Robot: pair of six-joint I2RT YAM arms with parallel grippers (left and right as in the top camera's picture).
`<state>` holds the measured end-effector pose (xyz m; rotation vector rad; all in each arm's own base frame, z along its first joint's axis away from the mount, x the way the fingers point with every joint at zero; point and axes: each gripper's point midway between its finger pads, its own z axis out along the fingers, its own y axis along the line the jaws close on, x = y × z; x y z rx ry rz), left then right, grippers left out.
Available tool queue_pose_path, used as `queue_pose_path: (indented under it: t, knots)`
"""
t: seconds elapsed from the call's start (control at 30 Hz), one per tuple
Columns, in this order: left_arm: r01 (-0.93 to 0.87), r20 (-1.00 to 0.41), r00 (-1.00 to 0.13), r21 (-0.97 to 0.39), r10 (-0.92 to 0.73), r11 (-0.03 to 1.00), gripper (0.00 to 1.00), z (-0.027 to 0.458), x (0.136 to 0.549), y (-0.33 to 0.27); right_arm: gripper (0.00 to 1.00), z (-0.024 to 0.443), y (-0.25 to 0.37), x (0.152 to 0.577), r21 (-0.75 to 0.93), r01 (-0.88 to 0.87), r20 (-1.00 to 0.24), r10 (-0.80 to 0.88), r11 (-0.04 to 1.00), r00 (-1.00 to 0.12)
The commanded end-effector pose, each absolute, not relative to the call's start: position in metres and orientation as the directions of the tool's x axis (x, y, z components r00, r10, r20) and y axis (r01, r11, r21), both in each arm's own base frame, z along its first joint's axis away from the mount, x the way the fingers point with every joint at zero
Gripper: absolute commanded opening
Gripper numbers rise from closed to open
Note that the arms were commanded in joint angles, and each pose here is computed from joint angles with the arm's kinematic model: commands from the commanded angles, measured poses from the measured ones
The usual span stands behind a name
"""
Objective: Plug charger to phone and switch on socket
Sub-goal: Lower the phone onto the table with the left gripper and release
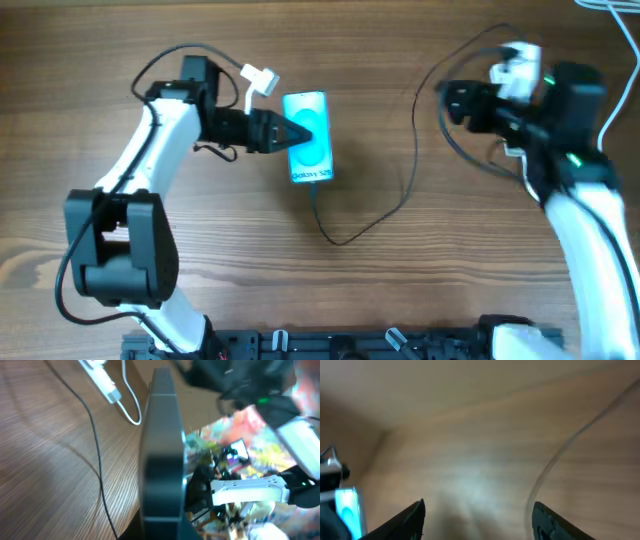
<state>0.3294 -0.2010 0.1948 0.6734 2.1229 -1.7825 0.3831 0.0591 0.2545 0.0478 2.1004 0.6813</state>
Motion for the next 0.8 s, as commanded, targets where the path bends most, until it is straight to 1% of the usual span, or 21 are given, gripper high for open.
queue_pose_path:
  t: [0.0, 0.07, 0.1, 0.13, 0.23, 0.3, 0.37, 0.47, 0.6, 0.67, 0.77]
  knots:
    - [0.564, -0.524, -0.814, -0.817, 0.252, 0.124, 0.04, 0.188, 0.322, -0.234, 0.70, 0.295, 0.022, 0.360, 0.330, -0.077, -0.851, 0.261, 0.941, -0.456]
    - [0.548, -0.492, -0.826, -0.815, 0.275, 0.187, 0.04, 0.177, 0.329, -0.252, 0.72, 0.306, 0.023, 0.343, 0.328, -0.083, -0.859, 0.261, 0.941, -0.441]
    - [0.541, -0.476, -0.834, -0.805, 0.278, 0.243, 0.04, 0.167, 0.338, -0.264, 0.72, 0.307, 0.024, 0.333, 0.329, -0.080, -0.856, 0.261, 0.941, -0.447]
    - [0.546, -0.482, -0.833, -0.794, 0.272, 0.268, 0.04, 0.161, 0.347, -0.276, 0.72, 0.305, 0.024, 0.325, 0.332, -0.074, -0.846, 0.262, 0.941, -0.464]
    - [0.523, -0.471, -0.849, -0.812, 0.240, 0.259, 0.04, 0.151, 0.362, -0.296, 0.72, 0.287, 0.025, 0.313, 0.342, -0.045, -0.801, 0.267, 0.938, -0.536]
    - [0.454, -0.409, -0.889, -0.848, 0.208, 0.272, 0.04, 0.132, 0.374, -0.302, 0.72, 0.273, 0.026, 0.308, 0.348, -0.023, -0.764, 0.269, 0.937, -0.586]
    - [0.393, -0.350, -0.917, -0.874, 0.191, 0.286, 0.04, 0.112, 0.379, -0.304, 0.72, 0.265, 0.026, 0.307, 0.350, -0.012, -0.744, 0.270, 0.937, -0.611]
    - [0.332, -0.288, -0.940, -0.894, 0.183, 0.300, 0.04, 0.085, 0.383, -0.307, 0.72, 0.263, 0.026, 0.307, 0.353, -0.008, -0.737, 0.272, 0.936, -0.619]
    - [0.322, -0.276, -0.943, -0.896, 0.185, 0.305, 0.04, 0.066, 0.385, -0.308, 0.72, 0.263, 0.026, 0.307, 0.353, -0.008, -0.737, 0.273, 0.936, -0.619]
    - [0.307, -0.260, -0.949, -0.892, 0.179, 0.331, 0.04, 0.055, 0.386, -0.307, 0.72, 0.262, 0.026, 0.306, 0.353, -0.006, -0.734, 0.273, 0.936, -0.621]
    - [0.297, -0.248, -0.951, -0.895, 0.183, 0.334, 0.04, 0.042, 0.386, -0.310, 0.73, 0.261, 0.026, 0.305, 0.354, -0.004, -0.730, 0.274, 0.935, -0.626]
